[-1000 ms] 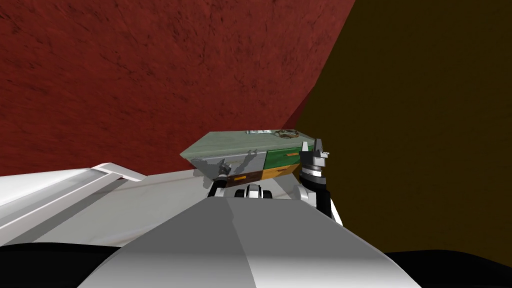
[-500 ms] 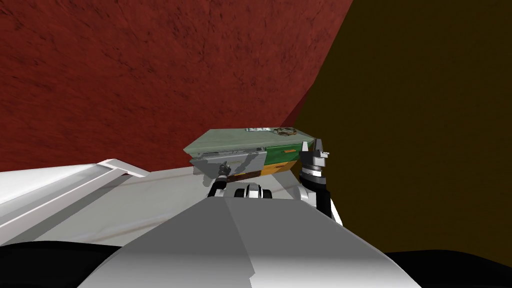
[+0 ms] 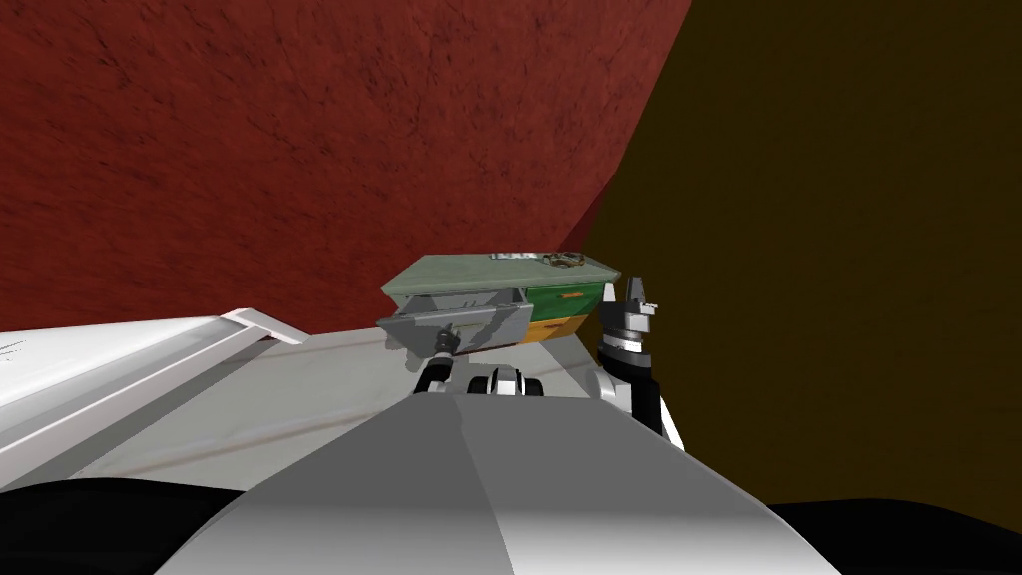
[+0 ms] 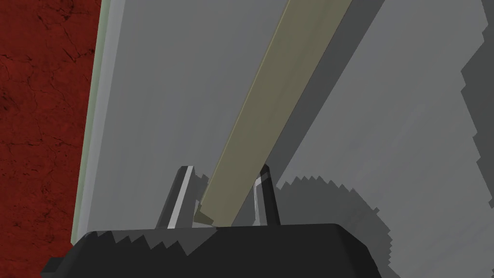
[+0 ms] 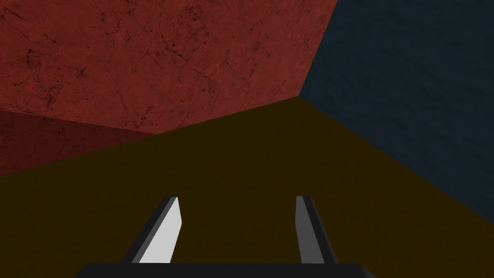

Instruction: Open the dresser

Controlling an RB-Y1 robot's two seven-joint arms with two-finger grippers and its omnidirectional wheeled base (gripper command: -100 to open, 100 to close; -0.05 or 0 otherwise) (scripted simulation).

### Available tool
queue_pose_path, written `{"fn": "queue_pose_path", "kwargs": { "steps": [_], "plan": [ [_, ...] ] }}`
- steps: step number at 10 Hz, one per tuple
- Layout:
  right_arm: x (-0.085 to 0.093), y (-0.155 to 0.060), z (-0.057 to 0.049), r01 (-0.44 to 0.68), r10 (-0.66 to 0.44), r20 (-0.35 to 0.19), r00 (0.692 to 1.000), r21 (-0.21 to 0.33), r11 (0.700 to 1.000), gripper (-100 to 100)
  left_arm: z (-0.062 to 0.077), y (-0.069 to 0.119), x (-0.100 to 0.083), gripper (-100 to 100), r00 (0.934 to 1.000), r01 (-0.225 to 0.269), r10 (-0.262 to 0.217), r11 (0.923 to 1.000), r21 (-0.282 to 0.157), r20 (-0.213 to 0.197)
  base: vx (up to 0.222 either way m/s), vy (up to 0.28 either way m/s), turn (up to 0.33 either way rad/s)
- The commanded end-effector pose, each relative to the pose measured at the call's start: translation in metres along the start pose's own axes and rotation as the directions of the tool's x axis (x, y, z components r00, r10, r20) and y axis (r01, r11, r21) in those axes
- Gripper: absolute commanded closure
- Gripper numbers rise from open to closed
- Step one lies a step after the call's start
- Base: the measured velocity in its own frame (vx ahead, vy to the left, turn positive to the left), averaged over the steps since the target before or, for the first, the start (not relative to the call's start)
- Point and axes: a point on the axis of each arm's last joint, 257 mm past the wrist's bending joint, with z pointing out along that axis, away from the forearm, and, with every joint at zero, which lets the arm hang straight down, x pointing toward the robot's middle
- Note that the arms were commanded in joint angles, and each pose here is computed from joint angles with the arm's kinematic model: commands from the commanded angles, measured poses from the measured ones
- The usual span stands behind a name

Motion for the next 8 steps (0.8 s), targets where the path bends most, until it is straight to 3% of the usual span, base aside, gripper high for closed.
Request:
{"fn": "queue_pose_path", "kwargs": {
  "steps": [1,2,8],
  "plan": [
    [0.0,0.0,0.0,0.0,0.0,0.0,1.0,0.0,1.0,0,-0.003,-0.001,0.001,100,1.0,0.0,0.0,1.0,0.0,0.0,-0.086,-0.02,-0.002],
    [0.0,0.0,0.0,0.0,0.0,0.0,1.0,0.0,1.0,0,-0.007,-0.002,-0.001,-100,1.0,0.0,0.0,1.0,-0.009,0.005,-0.011,-0.006,-0.013],
    [0.0,0.0,0.0,0.0,0.0,0.0,1.0,0.0,1.0,0,-0.022,-0.035,0.002,-100,0.9999,0.004,-0.004,1.0,-0.006,0.013,0.026,-0.006,-0.014]
  ]
}}
